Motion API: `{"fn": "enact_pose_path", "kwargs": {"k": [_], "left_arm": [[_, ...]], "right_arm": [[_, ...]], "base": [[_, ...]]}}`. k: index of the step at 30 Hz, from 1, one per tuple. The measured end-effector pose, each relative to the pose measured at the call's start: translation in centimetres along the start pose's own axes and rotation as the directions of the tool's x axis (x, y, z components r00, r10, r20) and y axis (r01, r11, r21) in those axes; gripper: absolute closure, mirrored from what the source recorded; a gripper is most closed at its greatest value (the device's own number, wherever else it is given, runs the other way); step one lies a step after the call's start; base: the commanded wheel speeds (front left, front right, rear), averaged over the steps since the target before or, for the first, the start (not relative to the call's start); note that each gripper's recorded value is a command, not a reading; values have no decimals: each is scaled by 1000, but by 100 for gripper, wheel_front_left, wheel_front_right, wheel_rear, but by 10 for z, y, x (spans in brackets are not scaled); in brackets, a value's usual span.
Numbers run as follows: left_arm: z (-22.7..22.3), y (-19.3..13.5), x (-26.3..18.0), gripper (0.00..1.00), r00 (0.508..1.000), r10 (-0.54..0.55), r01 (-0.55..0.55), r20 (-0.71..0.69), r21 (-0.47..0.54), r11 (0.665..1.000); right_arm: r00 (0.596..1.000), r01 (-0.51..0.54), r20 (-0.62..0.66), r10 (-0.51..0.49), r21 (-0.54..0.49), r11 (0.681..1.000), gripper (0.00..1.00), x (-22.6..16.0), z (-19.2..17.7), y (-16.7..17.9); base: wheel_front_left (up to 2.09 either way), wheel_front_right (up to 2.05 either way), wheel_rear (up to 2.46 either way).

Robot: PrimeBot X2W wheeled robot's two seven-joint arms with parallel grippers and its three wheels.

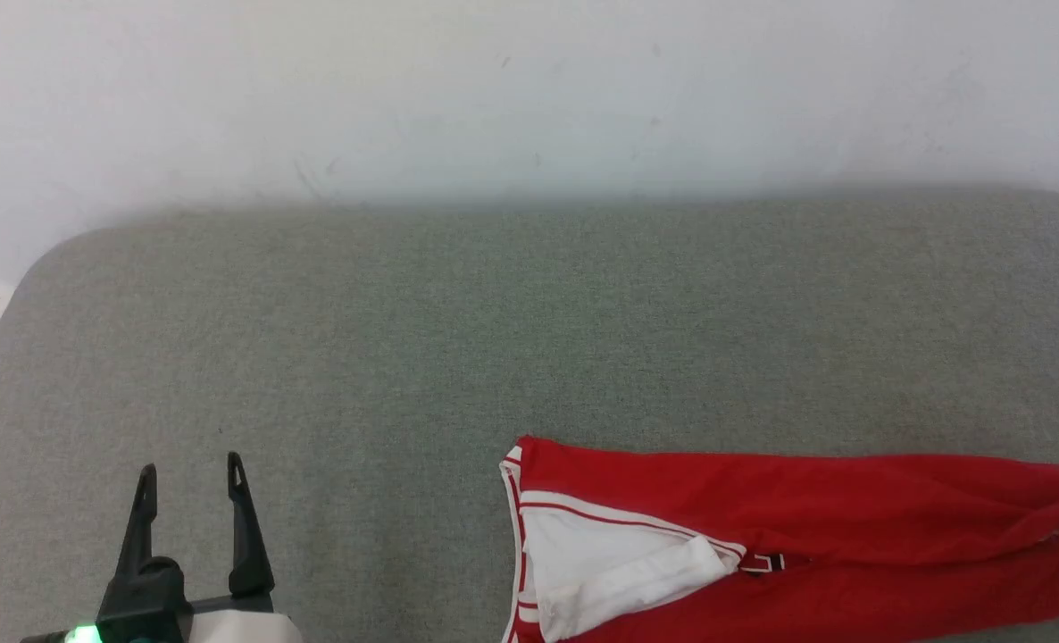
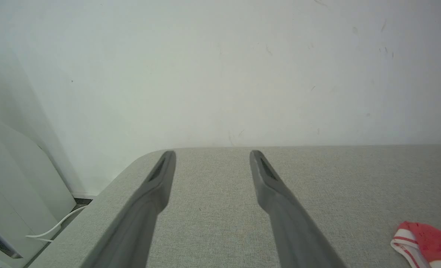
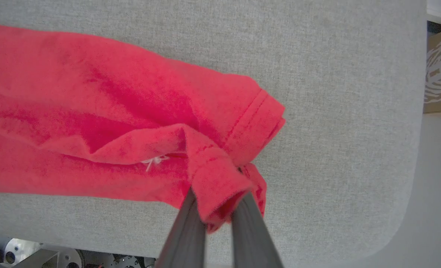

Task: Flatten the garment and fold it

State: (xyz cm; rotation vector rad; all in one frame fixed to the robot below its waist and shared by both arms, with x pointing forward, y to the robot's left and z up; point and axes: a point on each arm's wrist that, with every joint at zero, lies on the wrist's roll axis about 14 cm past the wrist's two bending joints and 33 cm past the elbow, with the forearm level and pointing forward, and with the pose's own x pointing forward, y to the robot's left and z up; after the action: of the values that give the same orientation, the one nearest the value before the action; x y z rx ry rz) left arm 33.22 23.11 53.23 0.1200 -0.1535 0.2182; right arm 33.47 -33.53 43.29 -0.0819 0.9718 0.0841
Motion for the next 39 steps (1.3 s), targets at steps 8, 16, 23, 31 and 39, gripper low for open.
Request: {"fn": "enact_pose_path", "kwargs": {"k": [8,16,23,31,39], "left_arm": [[3,-2,-1,0,1000,-8,8,9,7,1000],[-4,-11,2,0,999,-32,33,-11,18,999],[-6,-12,11,0,1000,-21,21,-14,16,1000],[-18,-10,16,0,999,0,1,-48,16,1000],[-29,-10,18,0,996,17,-17,-83,8,1000]], "right_arm": [[969,-174,136,206,-220,960,100,-26,42,78],[867,-399,109,487,-435,807,100,-46,52,193],[773,-517,37,633,-540,664,100,-37,66,275],[738,-597,-101,668,-560,575,100,2,59,334],[755,-640,-305,581,-533,553,100,52,2,346]], "base": [[0,0,0],[0,0,0],[0,0,0],[0,0,0],[0,0,0]]}}
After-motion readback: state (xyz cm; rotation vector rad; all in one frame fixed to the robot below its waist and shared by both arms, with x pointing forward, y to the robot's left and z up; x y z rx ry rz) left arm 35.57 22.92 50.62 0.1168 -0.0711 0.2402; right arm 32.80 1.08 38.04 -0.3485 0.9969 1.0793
